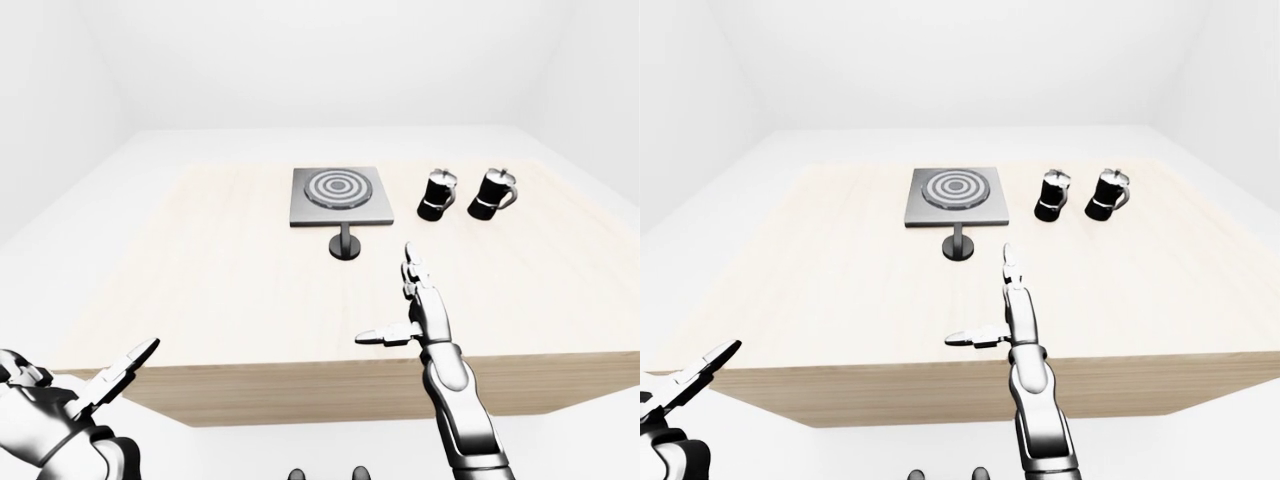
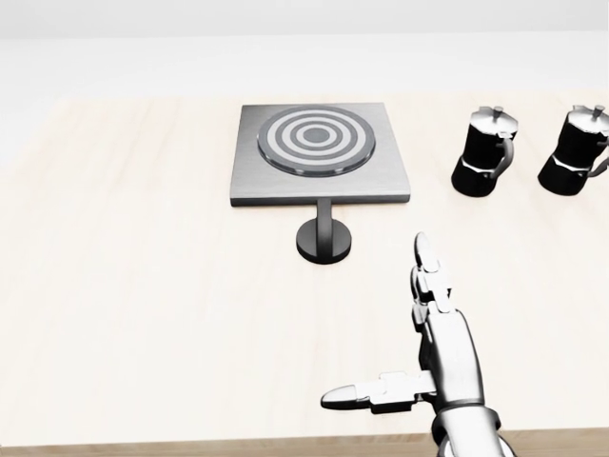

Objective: Turn off the stove.

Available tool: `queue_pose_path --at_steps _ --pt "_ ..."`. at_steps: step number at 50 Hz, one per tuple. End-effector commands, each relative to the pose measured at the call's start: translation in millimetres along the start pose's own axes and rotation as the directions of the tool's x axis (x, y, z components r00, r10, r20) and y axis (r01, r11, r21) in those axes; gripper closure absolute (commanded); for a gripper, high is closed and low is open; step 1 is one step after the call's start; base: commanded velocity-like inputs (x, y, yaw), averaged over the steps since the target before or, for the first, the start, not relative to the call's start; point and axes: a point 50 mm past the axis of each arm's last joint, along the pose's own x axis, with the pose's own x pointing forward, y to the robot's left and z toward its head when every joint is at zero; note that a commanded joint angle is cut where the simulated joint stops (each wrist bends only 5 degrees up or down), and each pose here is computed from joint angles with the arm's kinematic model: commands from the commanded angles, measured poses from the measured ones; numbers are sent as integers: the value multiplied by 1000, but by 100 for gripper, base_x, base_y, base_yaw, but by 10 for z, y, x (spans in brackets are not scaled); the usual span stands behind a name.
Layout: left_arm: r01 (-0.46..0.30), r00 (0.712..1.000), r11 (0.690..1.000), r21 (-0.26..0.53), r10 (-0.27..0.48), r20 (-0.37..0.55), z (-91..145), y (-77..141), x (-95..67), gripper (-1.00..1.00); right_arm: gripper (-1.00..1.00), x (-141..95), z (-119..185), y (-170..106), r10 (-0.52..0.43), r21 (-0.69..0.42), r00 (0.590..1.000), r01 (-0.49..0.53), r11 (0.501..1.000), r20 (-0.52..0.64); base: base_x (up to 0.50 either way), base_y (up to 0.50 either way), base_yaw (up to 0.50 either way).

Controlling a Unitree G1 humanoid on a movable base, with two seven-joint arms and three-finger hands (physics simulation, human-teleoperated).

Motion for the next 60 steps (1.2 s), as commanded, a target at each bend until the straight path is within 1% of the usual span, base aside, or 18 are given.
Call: queue_pose_path --at_steps 1,13,15,35,45,60 --pt "0 1000 1000 0 0 -6 -14 -3 0 -100 -100 0 6 8 2 -3 1000 -3 1000 -2 16 0 0" --pt "1 1000 1000 4 -1 -20 -51 -10 4 -100 -100 5 -1 17 10 -12 1000 -10 1000 -2 22 0 0" --pt "1 1000 1000 -3 -1 -1 1 -4 -1 -100 -100 5 -6 17 8 -13 1000 -8 1000 -3 28 0 0" --pt "3 1000 1000 -1 -3 -16 -36 -5 -3 -100 -100 25 -48 2 -3 -22 1000 3 1000 -15 22 0 0" --pt "6 1000 1000 -15 -6 3 26 13 -24 -100 -100 15 -34 14 5 -20 1000 -5 1000 -12 18 0 0" --pt "5 1000 1000 -5 -5 -13 -23 -3 -10 -100 -100 9 -20 21 10 -20 1000 -10 1000 -8 18 1 0"
